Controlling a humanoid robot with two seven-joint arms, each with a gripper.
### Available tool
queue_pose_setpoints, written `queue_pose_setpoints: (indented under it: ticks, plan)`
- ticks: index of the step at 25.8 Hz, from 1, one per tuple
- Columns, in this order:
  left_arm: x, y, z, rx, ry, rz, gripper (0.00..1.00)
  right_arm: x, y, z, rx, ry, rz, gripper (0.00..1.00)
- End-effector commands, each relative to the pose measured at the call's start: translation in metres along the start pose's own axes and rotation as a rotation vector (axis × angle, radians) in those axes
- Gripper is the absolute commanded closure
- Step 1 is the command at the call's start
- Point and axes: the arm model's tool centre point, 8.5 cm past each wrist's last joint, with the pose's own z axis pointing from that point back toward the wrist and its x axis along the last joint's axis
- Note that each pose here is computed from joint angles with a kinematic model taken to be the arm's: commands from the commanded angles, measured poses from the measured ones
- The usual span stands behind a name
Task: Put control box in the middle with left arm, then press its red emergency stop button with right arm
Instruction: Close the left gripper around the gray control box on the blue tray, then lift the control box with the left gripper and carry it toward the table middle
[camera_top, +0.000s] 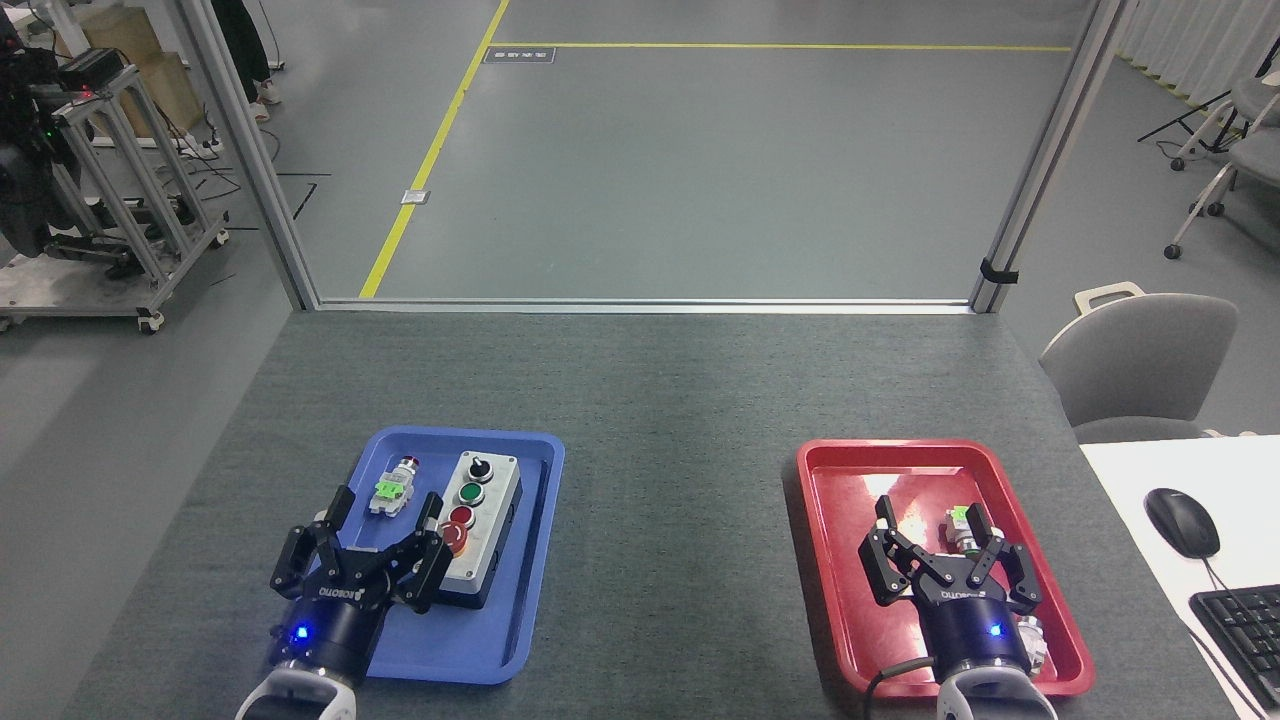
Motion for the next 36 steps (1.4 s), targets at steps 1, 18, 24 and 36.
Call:
queue_pose_setpoints:
  ticks: [1,18,24,36]
  plan:
    - [0.023,-0.024,0.016,-0.074,-0.086,-0.082,0.02,-0.005,-0.001,0.000,-0.002,0.016,-0.003,0.00]
    - [0.016,-0.073,-0.008,-0.221,-0.001,-0.187,0.01,-0.010,0.000,0.000,0.000,0.028,-0.005,0.00]
    - [0.011,-0.089,-0.024,-0.271,0.015,-0.177,0.01,-0.010,0.001,0.000,0.002,0.028,-0.004,0.00]
    - [-0.001,-0.104,-0.038,-0.331,0.051,-0.151,0.01,-0.005,-0.003,-0.007,-0.011,0.025,-0.018,0.00]
